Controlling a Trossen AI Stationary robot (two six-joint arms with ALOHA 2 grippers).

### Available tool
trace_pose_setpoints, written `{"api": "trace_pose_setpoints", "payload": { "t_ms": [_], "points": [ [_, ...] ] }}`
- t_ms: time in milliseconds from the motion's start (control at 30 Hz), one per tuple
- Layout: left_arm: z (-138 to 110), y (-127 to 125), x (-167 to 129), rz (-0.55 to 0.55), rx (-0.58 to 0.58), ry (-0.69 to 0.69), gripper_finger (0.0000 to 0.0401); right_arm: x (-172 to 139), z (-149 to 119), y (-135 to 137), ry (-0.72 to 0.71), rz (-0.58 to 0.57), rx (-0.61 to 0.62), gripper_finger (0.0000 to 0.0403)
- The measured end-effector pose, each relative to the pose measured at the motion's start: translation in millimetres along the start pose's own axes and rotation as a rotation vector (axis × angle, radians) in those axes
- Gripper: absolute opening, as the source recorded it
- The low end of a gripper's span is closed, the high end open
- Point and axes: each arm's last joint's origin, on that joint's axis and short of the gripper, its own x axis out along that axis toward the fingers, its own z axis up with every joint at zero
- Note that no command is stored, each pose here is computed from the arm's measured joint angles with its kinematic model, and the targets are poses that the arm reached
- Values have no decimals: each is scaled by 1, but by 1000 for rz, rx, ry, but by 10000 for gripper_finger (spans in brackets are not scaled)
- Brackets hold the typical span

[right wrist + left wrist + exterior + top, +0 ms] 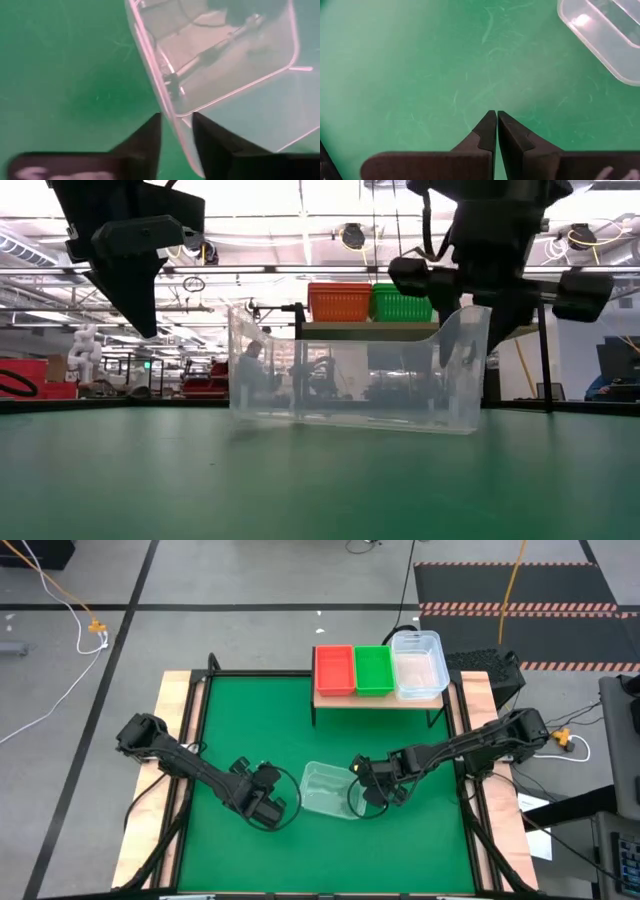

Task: Stack baskets on shelf by color
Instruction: Stack the top transparent bin on the top of the transparent bin

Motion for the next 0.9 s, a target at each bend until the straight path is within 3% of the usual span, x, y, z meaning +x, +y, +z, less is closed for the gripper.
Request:
{"api": "trace_pose_setpoints", "payload": {
  "t_ms": [133, 300, 400, 533, 633, 733, 800, 900],
  "points": [
    [0, 0, 0, 0, 1, 0, 19, -9, 6, -1, 3, 48, 20, 14],
    [0, 0, 0, 2, -2, -2, 19, -36, 16, -4, 62, 174, 109, 3],
    [1, 0, 0, 8, -13, -21, 19, -72, 28, -9, 97, 210, 189, 3],
    [1, 0, 0, 9, -12, -23, 19, -131, 46, -17, 2, 228, 272, 2],
    [1, 0, 0, 6, -13, -24, 19, -182, 54, -20, -89, 144, 292, 1],
    [1, 0, 0, 4, -16, -25, 19, -232, 52, -22, -151, -30, 335, 1],
    [1, 0, 0, 4, -16, -25, 19, -257, 42, -21, -112, -162, 377, 1],
    [1, 0, 0, 4, -17, -25, 19, -280, 20, -18, 65, -320, 418, 1]
  ]
}}
